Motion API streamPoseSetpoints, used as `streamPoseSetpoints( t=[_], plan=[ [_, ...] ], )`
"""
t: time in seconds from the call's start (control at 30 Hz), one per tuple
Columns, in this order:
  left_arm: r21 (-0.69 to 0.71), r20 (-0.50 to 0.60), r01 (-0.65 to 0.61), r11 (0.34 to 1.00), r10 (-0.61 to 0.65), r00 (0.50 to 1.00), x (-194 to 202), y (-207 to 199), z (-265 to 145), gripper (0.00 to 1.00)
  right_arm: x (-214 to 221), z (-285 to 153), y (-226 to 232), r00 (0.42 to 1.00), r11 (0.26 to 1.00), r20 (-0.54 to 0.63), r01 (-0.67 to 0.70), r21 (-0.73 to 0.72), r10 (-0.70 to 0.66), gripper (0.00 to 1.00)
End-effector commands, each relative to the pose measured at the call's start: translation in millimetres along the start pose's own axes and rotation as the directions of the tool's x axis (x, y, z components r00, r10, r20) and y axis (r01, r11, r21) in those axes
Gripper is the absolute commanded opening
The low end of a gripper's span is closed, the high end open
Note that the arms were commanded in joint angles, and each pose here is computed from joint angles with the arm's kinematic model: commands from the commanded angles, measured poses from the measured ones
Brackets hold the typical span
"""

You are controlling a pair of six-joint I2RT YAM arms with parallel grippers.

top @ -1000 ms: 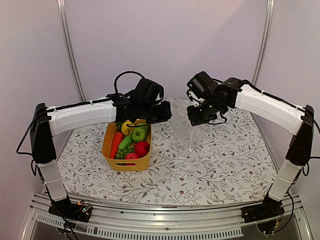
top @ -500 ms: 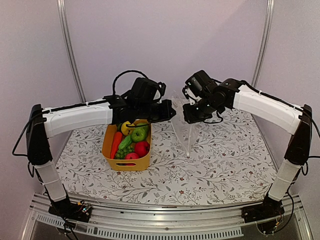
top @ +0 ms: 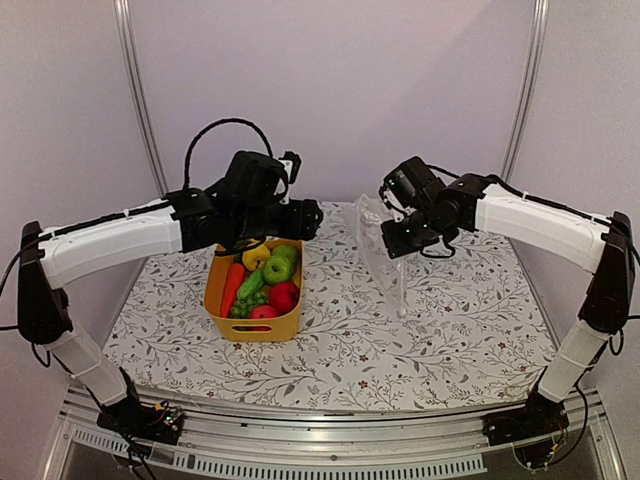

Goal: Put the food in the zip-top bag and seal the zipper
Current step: Pass from the left arm to the right, then pick up the fake fruit from the bin.

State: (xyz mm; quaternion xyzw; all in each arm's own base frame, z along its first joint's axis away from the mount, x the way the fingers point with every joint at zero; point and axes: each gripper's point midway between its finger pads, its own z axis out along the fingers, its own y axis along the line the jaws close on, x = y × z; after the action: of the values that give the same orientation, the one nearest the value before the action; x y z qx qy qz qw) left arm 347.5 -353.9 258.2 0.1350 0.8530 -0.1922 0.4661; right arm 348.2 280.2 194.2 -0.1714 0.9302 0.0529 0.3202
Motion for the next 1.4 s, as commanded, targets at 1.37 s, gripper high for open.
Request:
streamPoseSetpoints(
  t=[1.37],
  plan=[
    [-0.223, -0.479, 0.209, 0.952, -0.293, 0.827, 117, 129, 71, 0.93, 20, 27, -21, 0.993, 0.998, -0.105, -0.056, -0.034, 0.052, 0.0]
  ],
)
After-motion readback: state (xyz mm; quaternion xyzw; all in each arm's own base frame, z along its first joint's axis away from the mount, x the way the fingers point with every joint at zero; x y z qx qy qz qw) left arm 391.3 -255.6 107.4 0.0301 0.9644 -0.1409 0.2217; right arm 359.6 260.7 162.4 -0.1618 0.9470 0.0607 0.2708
